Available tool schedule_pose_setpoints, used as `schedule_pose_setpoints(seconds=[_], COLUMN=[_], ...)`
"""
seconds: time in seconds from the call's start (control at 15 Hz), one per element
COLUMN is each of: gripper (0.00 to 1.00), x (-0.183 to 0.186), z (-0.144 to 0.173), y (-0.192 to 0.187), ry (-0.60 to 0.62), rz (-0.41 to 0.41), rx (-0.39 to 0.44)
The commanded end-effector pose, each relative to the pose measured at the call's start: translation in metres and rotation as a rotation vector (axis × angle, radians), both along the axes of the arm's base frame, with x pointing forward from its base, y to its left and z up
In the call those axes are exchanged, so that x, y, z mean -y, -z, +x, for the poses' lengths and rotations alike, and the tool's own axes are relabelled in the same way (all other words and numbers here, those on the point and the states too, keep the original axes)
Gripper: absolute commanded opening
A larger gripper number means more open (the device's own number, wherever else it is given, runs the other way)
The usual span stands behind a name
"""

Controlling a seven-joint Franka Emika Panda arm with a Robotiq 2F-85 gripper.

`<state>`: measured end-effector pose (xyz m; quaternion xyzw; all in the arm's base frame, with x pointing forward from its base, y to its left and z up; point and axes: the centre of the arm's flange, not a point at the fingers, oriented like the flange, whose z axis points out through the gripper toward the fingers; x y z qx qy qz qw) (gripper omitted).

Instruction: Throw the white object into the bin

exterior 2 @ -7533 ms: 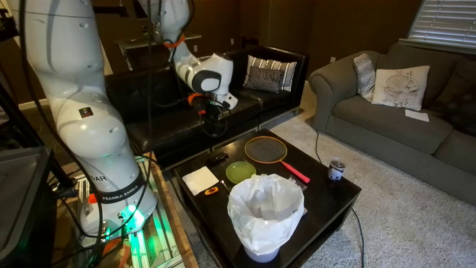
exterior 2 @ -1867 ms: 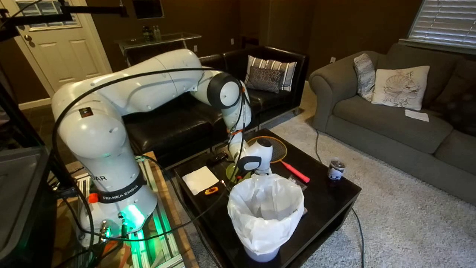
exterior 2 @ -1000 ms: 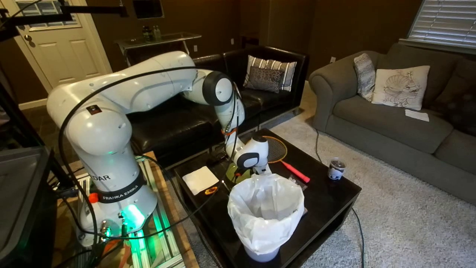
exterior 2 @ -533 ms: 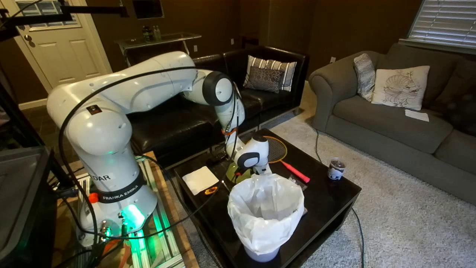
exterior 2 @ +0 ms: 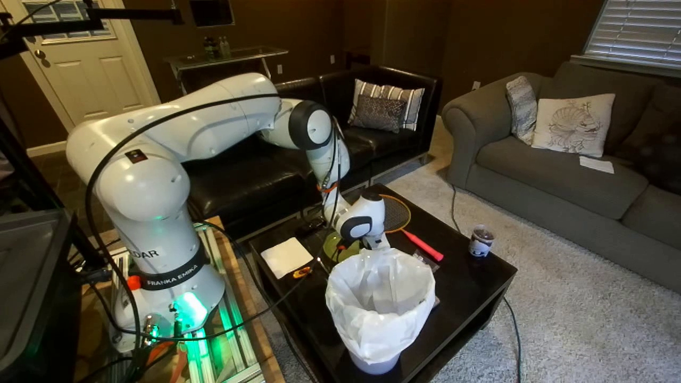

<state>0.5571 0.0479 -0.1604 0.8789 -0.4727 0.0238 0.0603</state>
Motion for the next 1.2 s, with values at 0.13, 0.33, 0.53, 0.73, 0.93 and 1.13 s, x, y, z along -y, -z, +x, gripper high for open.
schedule_pose_setpoints(seconds=[0.13,0.33,0.53,0.73,0.93,1.13], gripper=[0.24,0.10,0.08,0.10,0.11,0.05], x=[-0.001,-0.001,-0.002,-0.002,-0.003,-0.003], z=[-0.009,-0.009,-0.009,-0.011,-0.013,-0.016], y=[0.000,-0.002,-0.004,-0.006,-0.010,-0.016], ry=[0.022,0.026,0.032,0.035,0.037,0.033], rz=[-0.044,-0.050,-0.057,-0.063,-0.065,-0.063], rx=[0.005,0.008,0.010,0.012,0.013,0.012])
